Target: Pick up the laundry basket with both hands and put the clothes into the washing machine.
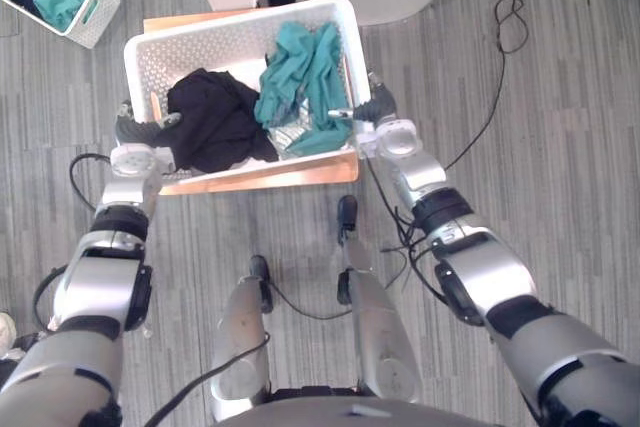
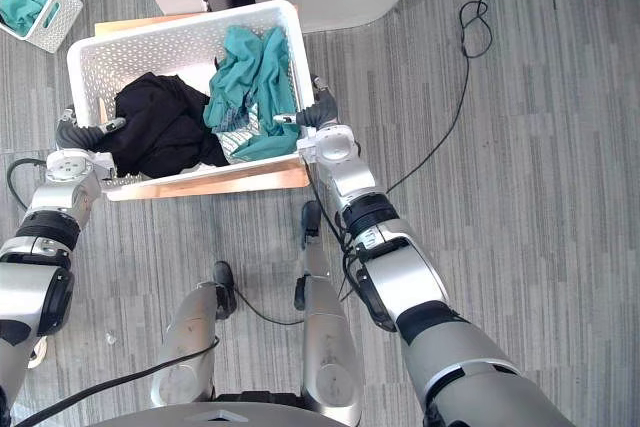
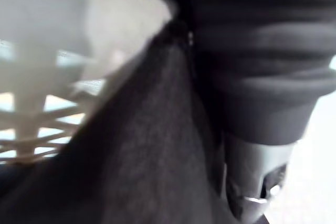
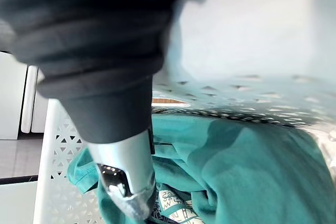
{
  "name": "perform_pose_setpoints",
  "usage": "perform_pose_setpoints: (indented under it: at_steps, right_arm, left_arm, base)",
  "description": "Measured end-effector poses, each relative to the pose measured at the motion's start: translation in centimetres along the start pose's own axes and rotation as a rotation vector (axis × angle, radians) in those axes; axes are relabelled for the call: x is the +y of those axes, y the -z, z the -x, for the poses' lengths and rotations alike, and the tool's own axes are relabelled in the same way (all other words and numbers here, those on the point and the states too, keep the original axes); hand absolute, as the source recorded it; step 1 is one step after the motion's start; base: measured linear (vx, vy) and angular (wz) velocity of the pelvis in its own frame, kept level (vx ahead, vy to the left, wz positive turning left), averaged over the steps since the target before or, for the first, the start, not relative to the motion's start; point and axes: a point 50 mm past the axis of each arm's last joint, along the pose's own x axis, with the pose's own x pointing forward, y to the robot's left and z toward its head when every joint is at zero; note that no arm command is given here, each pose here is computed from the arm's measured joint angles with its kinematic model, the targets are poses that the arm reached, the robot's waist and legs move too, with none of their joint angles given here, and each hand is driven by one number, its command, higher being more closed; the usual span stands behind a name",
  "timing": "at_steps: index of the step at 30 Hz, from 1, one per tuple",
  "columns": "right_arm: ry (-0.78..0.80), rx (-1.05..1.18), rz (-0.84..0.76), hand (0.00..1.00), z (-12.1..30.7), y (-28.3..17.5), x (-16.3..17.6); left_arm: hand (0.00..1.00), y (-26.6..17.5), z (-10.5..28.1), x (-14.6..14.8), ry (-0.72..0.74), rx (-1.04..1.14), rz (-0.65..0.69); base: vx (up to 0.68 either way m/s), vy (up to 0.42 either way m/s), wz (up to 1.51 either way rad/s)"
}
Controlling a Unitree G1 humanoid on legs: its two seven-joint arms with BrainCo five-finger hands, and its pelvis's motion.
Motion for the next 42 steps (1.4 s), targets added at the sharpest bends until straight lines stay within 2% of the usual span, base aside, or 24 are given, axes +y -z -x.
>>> perform_pose_setpoints:
  at_steps: [1, 2, 3, 10, 19, 34, 42]
  right_arm:
    - [-0.004, 0.009, -0.003, 1.00, 0.1, 0.3, 0.2]
    - [-0.006, 0.014, -0.003, 1.00, 0.2, 0.5, 0.3]
    - [-0.008, 0.021, 0.003, 1.00, 0.3, 0.9, 0.4]
    - [-0.005, 0.008, 0.083, 1.00, 0.4, 1.0, 0.5]
    - [-0.010, 0.016, 0.107, 1.00, 0.4, 1.4, 0.6]
    - [0.005, 0.059, 0.079, 1.00, 1.1, 3.0, 0.5]
    - [-0.015, 0.164, -0.001, 1.00, 4.1, 7.4, 1.1]
  left_arm:
    - [0.00, 0.0, 0.0, 0.0, -0.006, -0.003, 0.000]
    - [0.00, -0.1, 0.0, 0.0, -0.008, -0.004, 0.000]
    - [1.00, -0.1, 0.0, 0.0, -0.009, -0.006, 0.001]
    - [1.00, -0.2, 0.0, 0.0, -0.009, -0.010, -0.002]
    - [1.00, 0.8, 0.2, -0.3, -0.008, 0.025, -0.041]
    - [1.00, 1.8, 0.6, -0.9, 0.044, 0.047, -0.094]
    - [1.00, 7.3, 3.2, -0.3, 0.112, 0.134, -0.076]
  base:
    - [-0.10, 0.006, 0.00]
    - [-0.13, 0.011, 0.00]
    - [-0.13, 0.019, 0.00]
    - [-0.12, 0.036, 0.01]
    - [-0.11, 0.004, 0.02]
    - [-0.09, -0.012, -0.01]
    - [-0.10, 0.016, -0.01]
